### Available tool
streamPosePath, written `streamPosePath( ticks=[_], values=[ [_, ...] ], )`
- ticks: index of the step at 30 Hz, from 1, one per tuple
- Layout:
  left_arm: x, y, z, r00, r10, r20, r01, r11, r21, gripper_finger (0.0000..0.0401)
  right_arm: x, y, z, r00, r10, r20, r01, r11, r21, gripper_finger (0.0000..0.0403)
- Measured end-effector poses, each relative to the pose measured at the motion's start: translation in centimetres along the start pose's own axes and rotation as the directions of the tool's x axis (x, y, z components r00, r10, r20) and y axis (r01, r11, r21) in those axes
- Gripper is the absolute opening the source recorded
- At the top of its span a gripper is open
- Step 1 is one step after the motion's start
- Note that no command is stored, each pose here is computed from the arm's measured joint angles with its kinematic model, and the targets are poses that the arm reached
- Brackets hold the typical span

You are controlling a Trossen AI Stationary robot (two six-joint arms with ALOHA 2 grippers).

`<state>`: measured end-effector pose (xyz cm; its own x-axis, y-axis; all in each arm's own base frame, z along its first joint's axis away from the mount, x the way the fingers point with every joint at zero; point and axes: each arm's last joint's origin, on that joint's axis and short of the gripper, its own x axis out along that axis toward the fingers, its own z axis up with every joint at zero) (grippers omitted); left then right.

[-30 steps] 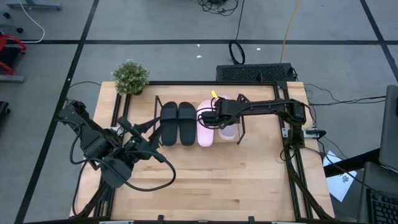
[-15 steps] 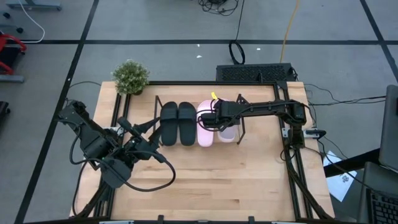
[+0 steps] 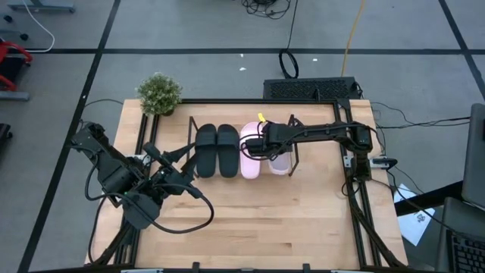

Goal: Pick and place slides into the shelf
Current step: Put the pink slipper on the shelf

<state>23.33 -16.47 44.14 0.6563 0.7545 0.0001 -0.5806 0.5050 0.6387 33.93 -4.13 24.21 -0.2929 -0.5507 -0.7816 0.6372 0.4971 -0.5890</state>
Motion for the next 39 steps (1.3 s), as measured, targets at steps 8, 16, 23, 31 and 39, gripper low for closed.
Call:
streamPosePath(
  ticks=[8,16,23,31,39],
  values=[
    [0.0,0.0,0.0,1.000,0.000,0.000,0.000,1.000,0.001,0.0118,0.0,0.3,0.2,0.999,0.028,0.016,-0.028,0.999,0.024,0.0000],
    [0.0,0.0,0.0,1.000,0.000,0.000,0.000,1.000,0.011,0.0118,0.3,0.0,0.6,0.999,0.033,0.012,-0.033,0.999,0.018,0.0000],
    [0.0,0.0,0.0,1.000,0.000,0.000,0.000,1.000,0.013,0.0118,0.4,0.0,0.7,0.999,0.034,0.010,-0.034,0.999,0.015,0.0000],
    [0.0,0.0,0.0,1.000,0.000,0.000,0.000,1.000,0.015,0.0118,0.4,0.0,0.7,0.999,0.035,0.010,-0.035,0.999,0.009,0.0000],
    [0.0,0.0,0.0,1.000,0.000,0.000,0.000,1.000,0.014,0.0118,1.1,0.8,0.8,0.999,0.027,-0.032,-0.028,0.999,-0.030,0.0000]
  ],
)
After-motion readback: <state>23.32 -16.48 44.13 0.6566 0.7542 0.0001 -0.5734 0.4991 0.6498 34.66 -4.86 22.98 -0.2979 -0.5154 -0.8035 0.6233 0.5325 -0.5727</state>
